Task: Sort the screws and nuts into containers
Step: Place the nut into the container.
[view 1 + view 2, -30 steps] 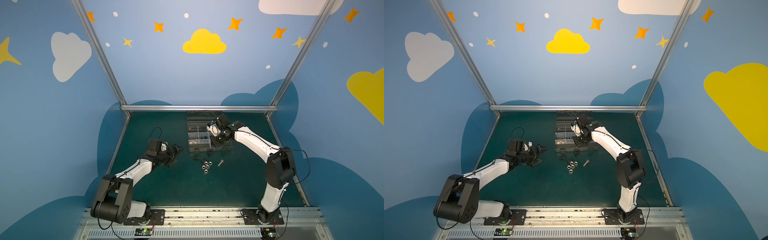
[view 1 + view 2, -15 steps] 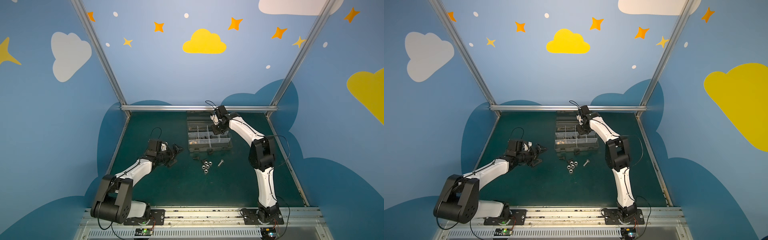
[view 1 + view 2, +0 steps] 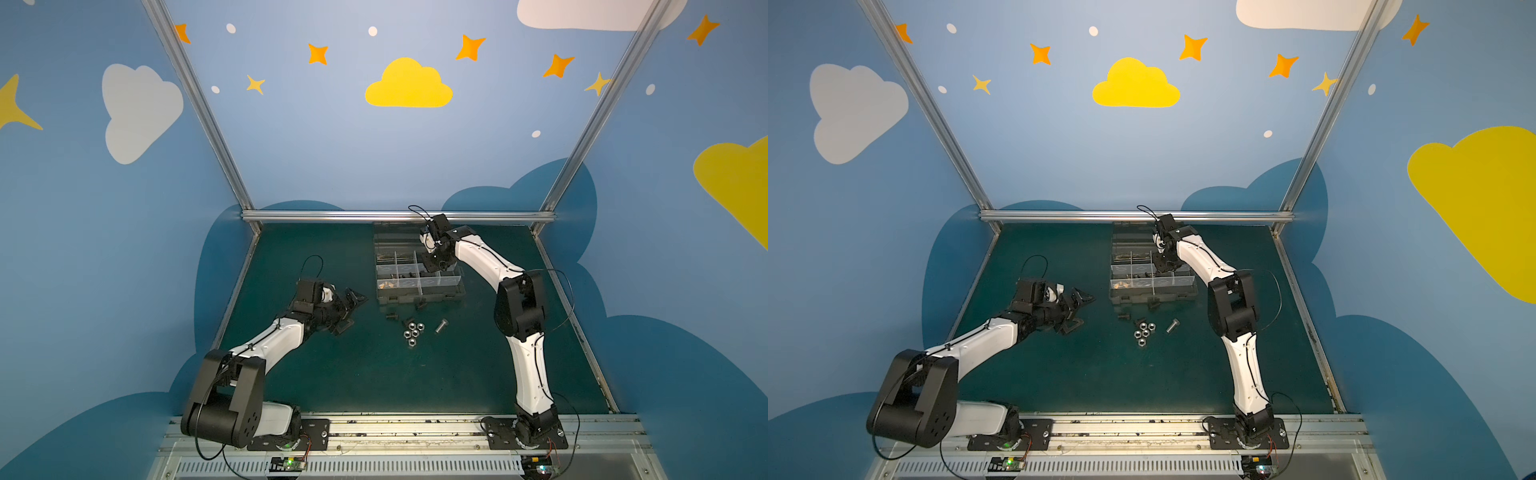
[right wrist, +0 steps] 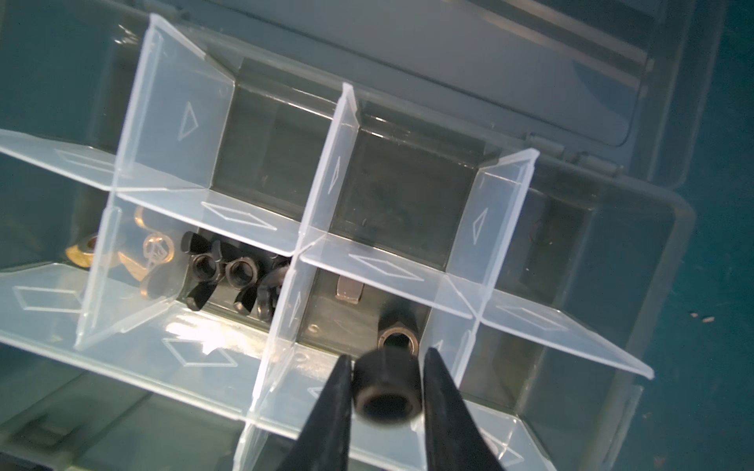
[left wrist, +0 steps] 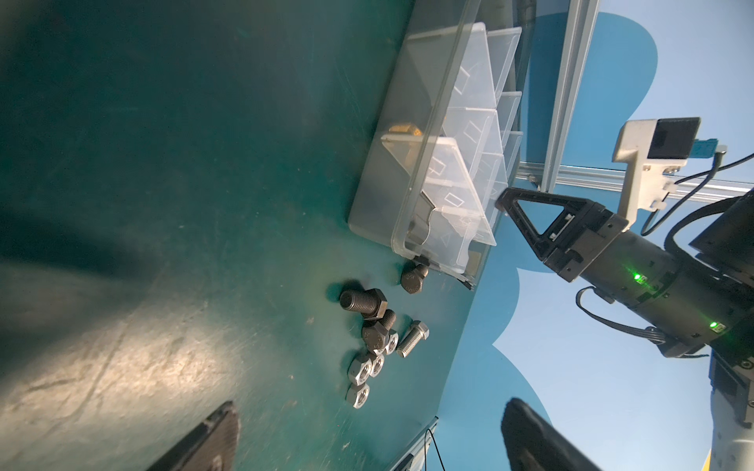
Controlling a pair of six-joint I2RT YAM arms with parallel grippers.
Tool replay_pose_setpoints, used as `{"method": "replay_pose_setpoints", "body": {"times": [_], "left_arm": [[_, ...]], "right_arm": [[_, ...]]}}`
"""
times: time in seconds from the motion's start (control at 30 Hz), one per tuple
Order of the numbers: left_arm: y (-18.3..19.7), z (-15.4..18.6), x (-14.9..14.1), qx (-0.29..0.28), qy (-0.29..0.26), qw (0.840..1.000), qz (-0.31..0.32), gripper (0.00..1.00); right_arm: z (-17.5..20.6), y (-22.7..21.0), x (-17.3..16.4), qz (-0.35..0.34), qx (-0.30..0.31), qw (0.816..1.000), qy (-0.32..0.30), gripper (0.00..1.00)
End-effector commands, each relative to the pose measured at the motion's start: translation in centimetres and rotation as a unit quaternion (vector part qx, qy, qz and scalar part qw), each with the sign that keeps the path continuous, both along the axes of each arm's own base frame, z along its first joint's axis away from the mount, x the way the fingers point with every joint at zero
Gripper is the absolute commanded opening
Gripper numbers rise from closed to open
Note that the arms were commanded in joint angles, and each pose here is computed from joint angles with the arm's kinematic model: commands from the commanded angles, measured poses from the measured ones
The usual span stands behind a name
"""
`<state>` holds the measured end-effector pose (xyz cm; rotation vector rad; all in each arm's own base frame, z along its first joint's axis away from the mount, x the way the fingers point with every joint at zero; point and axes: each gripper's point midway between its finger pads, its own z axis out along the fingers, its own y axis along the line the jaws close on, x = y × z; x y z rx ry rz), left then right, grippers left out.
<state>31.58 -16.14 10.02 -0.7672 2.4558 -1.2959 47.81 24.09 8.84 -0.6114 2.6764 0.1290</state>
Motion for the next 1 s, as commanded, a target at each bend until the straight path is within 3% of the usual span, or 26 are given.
{"method": "replay_pose_setpoints", "body": {"times": [0.0, 0.3, 0.57, 0.77, 0.97], "left_arm": [[0.3, 0.3, -0.2, 0.006, -0.007, 1.000, 0.002, 1.00], [0.3, 0.2, -0.3, 0.006, -0.006, 1.000, 0.003, 1.00], [0.3, 0.1, -0.2, 0.005, -0.005, 1.000, 0.002, 1.00], [0.2, 0.0, -0.1, 0.005, -0.003, 1.000, 0.000, 1.00], [0.2, -0.1, 0.0, 0.003, -0.002, 1.000, -0.002, 1.00]], "right_arm": [[0.3, 0.0, 0.3, 0.001, -0.001, 1.000, -0.006, 0.34], [3.8, 0.1, -1.3, 0.021, 0.007, 1.000, -0.018, 0.39], [7.1, 0.6, -7.7, 0.059, 0.040, 0.997, -0.002, 0.45], [6.0, 0.9, -13.3, 0.082, 0.046, 0.995, 0.032, 0.47], [2.4, 0.7, -16.9, 0.090, 0.026, 0.994, 0.064, 0.47]]}}
